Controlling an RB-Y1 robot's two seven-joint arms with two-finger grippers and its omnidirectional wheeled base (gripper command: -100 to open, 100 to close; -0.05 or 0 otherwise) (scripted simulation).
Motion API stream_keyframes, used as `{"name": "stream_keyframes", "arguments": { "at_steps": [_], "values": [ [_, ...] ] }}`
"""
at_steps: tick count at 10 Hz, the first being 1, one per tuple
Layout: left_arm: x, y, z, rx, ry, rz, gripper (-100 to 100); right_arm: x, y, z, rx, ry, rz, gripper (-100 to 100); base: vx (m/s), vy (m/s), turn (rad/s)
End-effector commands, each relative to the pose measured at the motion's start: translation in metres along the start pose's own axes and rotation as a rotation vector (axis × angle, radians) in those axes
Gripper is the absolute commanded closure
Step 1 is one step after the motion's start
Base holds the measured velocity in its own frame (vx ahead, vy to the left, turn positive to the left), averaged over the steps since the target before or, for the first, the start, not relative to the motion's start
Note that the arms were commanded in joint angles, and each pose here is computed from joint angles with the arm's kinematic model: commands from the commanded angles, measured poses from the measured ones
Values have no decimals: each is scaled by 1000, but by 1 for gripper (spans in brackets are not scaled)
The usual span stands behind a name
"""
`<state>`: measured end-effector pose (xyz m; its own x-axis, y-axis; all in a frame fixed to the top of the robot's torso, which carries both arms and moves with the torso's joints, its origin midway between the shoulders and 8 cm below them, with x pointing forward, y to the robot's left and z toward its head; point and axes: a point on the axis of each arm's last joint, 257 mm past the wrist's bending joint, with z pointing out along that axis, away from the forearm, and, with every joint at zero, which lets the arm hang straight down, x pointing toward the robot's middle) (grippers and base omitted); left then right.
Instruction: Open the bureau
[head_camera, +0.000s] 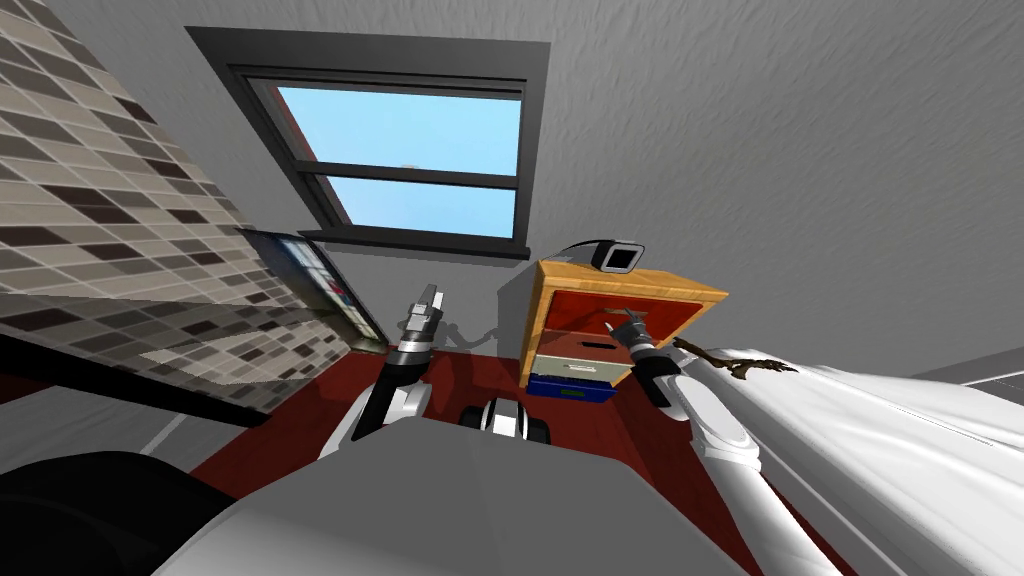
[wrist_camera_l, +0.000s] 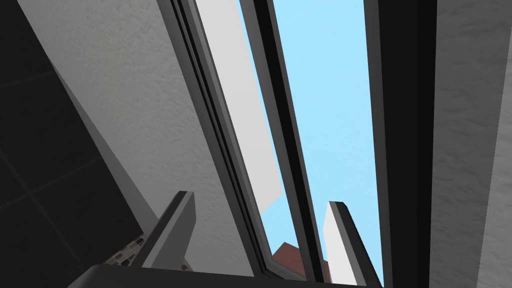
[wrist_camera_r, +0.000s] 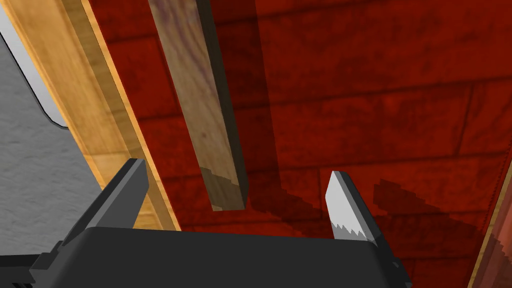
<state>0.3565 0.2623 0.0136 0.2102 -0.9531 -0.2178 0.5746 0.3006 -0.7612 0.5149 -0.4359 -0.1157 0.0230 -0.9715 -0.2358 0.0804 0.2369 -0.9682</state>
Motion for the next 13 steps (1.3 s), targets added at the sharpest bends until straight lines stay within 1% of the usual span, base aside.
{"name": "stream_keyframes", "arguments": {
  "at_steps": [1, 2, 6, 10, 11, 12, 13],
  "values": [
    [0, 0, 0, 0, 0, 0, 0, 2, -6, 0, -1, -4, -9, -100, 6, 0, -5],
    [0, 0, 0, 0, 0, 0, 0, 21, -11, 3, 7, 39, -11, -100, -54, -21, 362],
    [0, 0, 0, 0, 0, 0, 0, 58, -22, 9, 26, 125, -18, -100, -111, -30, 232],
    [0, 0, 0, 0, 0, 0, 0, 94, -36, 11, 50, 211, -26, -100, -85, -17, 227],
    [0, 0, 0, 0, 0, 0, 0, 86, -32, 11, 43, 193, -27, -100, -35, -7, 41],
    [0, 0, 0, 0, 0, 0, 0, 76, -28, 10, 37, 168, -22, 100, 59, 12, -343],
    [0, 0, 0, 0, 0, 0, 0, 67, -25, 9, 31, 146, -20, 100, 95, 29, -339]
  ]
}}
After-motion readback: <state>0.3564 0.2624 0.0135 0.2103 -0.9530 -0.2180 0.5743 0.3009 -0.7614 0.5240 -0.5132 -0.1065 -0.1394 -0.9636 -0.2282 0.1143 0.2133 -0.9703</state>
